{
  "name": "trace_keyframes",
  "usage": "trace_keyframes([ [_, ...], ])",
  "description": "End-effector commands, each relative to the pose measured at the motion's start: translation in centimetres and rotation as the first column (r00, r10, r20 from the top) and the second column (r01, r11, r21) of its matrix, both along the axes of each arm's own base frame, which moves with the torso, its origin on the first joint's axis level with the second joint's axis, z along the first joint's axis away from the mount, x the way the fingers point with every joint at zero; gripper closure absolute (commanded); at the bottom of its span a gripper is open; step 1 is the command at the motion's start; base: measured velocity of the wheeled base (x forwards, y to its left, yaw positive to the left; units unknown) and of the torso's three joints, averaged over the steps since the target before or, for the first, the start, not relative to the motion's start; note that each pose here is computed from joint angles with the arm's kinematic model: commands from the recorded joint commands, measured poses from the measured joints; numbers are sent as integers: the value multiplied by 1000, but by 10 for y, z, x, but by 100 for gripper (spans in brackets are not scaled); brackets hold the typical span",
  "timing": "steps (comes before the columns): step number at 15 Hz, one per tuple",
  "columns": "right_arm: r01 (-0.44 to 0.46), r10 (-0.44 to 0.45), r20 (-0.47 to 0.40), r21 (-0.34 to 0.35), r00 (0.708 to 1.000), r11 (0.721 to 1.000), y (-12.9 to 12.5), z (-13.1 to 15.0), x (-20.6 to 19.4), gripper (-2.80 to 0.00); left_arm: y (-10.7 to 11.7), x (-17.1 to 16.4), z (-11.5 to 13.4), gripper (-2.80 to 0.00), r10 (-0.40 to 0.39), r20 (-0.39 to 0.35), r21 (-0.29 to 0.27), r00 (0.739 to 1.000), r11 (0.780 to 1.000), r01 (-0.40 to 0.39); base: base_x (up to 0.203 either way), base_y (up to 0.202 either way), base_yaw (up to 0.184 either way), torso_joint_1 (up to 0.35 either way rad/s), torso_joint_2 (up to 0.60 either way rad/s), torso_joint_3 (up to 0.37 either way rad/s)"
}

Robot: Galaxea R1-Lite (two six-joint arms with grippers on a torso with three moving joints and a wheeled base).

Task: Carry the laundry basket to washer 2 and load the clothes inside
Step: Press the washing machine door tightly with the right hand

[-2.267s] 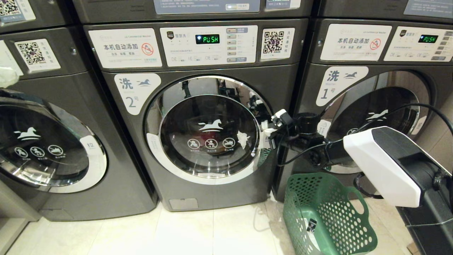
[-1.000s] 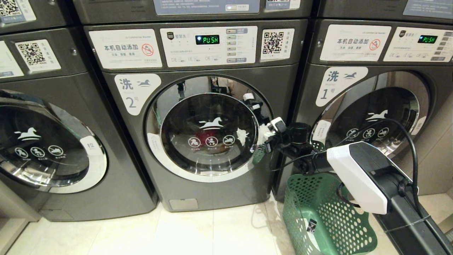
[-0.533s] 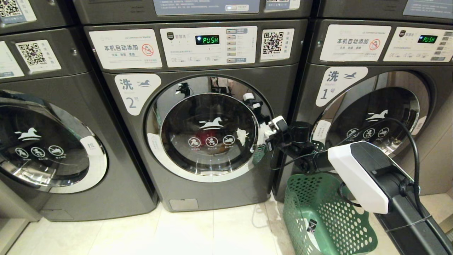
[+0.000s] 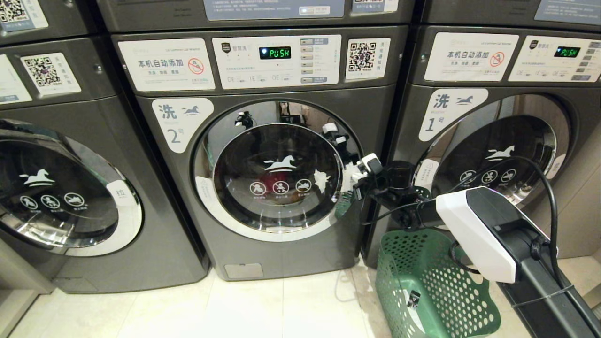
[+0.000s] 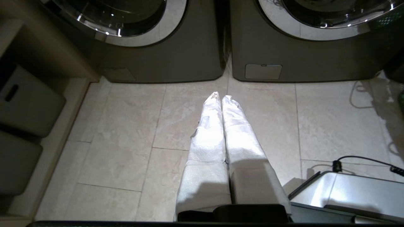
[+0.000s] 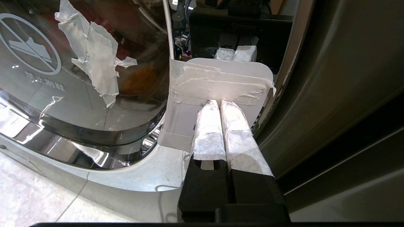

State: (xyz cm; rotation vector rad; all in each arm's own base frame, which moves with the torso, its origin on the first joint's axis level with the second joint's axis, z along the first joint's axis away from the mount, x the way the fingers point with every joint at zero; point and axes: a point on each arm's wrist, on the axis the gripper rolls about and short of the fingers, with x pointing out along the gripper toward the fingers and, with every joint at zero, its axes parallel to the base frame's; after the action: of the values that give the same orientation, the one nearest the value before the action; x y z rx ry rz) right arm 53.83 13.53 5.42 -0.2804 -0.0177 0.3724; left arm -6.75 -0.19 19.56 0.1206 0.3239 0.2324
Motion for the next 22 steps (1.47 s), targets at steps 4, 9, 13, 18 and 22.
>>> trace_keyframes([
  [4,10,-10,8,2,1000,1000,-7,3,1,0,-2,14,-5,0,-136,47,22,990,991,135,0,0,0,0,0,0],
  [9,-7,7,21,8,1000,1000,-3,10,0,0,-5,15,-3,0,-333,75,50,940,943,330,0,0,0,0,0,0],
  [13,-21,21,26,11,999,1000,-2,13,-1,0,-3,10,-4,0,-322,83,53,943,946,319,0,0,0,0,0,0],
  [18,-20,20,26,9,999,1000,-1,14,-1,0,2,3,-75,0,-197,77,102,977,977,189,0,0,0,0,0,0],
  [22,-20,19,25,7,999,1000,-1,13,-1,0,10,31,-101,0,123,228,137,966,978,-157,0,0,0,0,0,0],
])
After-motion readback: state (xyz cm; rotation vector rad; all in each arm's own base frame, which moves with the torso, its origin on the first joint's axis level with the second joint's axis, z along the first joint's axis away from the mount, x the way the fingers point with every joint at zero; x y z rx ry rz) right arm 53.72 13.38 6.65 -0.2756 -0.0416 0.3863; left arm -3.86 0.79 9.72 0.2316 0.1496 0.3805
